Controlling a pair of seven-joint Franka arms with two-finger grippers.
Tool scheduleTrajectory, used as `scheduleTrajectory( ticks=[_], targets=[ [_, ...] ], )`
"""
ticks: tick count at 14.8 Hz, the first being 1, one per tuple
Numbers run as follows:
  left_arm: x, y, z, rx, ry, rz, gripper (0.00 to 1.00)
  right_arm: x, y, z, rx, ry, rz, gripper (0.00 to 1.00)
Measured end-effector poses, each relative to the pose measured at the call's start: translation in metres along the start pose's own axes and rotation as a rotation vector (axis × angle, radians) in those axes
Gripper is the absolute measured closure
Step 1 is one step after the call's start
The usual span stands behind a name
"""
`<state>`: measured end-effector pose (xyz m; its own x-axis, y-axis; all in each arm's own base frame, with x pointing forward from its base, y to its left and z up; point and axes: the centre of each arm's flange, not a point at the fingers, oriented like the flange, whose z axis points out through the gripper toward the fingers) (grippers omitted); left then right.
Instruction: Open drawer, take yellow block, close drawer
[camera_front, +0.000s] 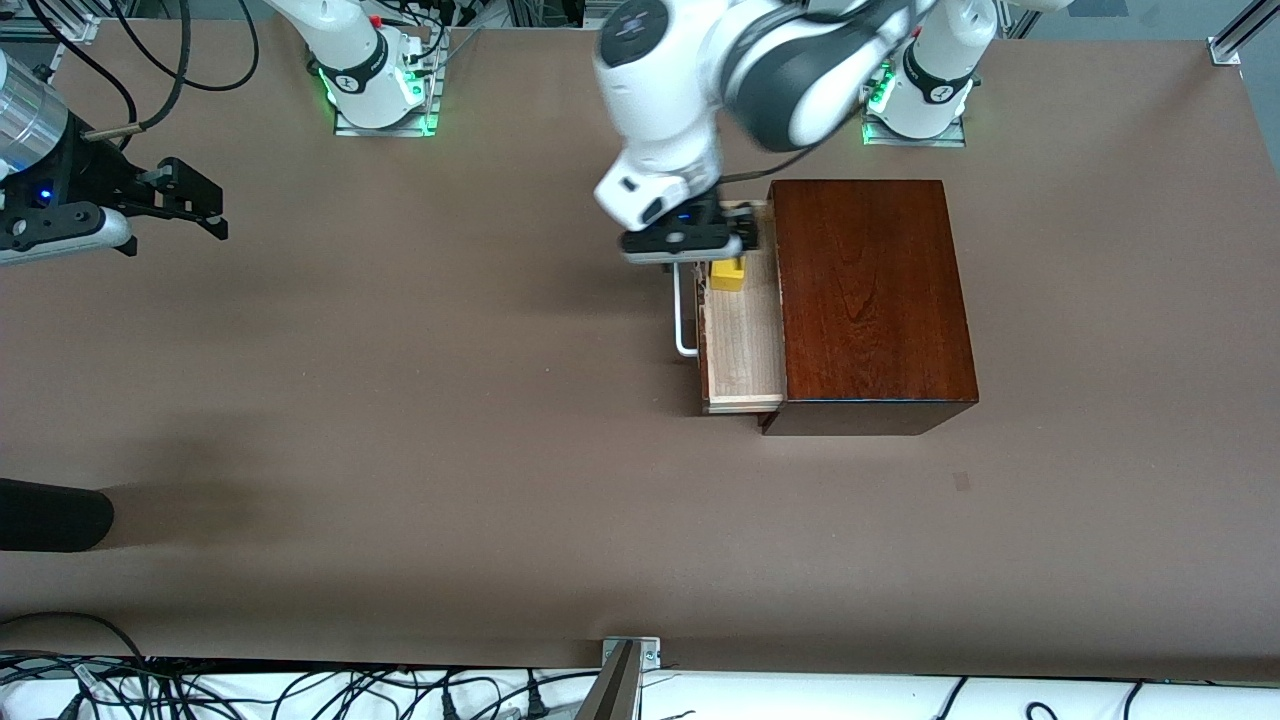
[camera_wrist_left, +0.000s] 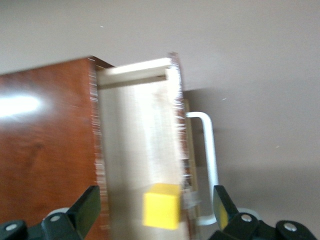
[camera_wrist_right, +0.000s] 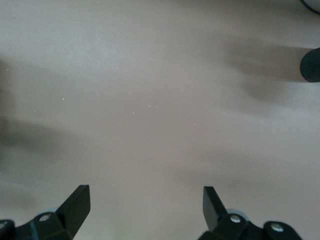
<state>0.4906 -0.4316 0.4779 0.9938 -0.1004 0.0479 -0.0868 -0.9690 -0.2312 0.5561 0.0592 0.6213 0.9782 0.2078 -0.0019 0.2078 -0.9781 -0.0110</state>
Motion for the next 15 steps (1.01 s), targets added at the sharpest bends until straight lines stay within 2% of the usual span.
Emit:
scheduleTrajectory(
  ticks=[2,4,8,10,12,15],
  targets=[
    [0.028,-0.075,-0.02,-0.063,-0.036,0.02,0.0,0.001,-0.007,0.0,0.0,-0.001,-0.012,0.0],
    [0.046,-0.144,-0.029,-0.083,-0.062,0.046,0.0,0.001,-0.014,0.0,0.0,-0.001,-0.024,0.0],
    [0.065,-0.253,-0.033,-0.186,-0.089,0.09,0.0,0.005,-0.02,0.004,0.001,-0.004,-0.054,0.0],
    [0.066,-0.304,-0.031,-0.197,-0.087,0.119,0.0,0.007,-0.033,0.005,0.002,-0.006,-0.094,0.0],
    [0.056,-0.344,-0.028,-0.184,-0.093,0.108,0.0,0.011,-0.056,0.015,0.01,-0.031,-0.176,0.0],
    [0.033,-0.378,-0.025,-0.17,-0.103,0.058,0.0,0.011,-0.135,0.028,0.022,-0.055,-0.406,0.0]
  ],
)
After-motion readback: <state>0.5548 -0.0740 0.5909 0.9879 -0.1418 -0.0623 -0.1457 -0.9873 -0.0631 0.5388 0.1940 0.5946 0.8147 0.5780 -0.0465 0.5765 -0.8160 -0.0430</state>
